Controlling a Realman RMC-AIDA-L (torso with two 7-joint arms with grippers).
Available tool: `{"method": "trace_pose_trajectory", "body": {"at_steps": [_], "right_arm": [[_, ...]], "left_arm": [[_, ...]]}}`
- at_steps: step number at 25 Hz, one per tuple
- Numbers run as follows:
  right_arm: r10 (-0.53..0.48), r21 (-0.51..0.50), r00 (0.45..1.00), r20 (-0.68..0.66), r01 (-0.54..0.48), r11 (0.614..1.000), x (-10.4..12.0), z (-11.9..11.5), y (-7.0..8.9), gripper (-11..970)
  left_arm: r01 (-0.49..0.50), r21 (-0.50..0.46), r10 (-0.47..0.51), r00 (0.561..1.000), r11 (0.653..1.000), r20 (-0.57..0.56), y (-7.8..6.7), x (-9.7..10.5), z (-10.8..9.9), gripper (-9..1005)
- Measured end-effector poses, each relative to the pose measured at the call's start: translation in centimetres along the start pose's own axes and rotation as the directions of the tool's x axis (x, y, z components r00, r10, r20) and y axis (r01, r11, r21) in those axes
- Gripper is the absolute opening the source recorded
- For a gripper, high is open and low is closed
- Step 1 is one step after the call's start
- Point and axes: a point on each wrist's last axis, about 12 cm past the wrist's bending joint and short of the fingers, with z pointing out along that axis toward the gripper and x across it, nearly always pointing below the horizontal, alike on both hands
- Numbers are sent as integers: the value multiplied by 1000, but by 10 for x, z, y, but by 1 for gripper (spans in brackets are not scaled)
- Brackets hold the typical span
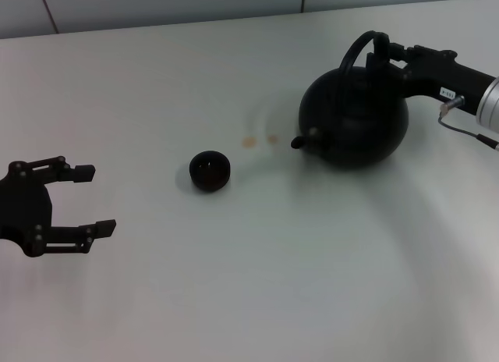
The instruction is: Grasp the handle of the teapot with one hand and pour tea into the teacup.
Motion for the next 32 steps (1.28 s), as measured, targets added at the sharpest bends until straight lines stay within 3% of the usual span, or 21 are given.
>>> {"method": "trace_pose_trajectory", "body": {"at_steps": [10,16,22,25,30,32], "right_arm": [[-9,-4,1000,11,9,1000,1,-6,1,557],[29,-60,997,66,-25,998,7,-31,4,646],[93,-201,982,165,-59,978,9,-62,13,642],[96,-255,979,181,-47,966,7,-65,19,641],[83,-398,976,201,5,917,-3,-58,37,641],[55,-483,981,188,44,874,-9,-46,52,641]], "left_arm": [[4,0,-4,1000,1000,0,0,0,0,860],[4,-7,-4,1000,1000,1,1,0,-2,860],[4,-17,-3,1000,1000,18,3,-3,-2,860],[4,-17,-4,999,1000,42,3,-6,0,860],[15,9,-16,993,1000,119,0,-14,6,860],[12,24,-16,987,1000,163,-4,-18,10,860]]}}
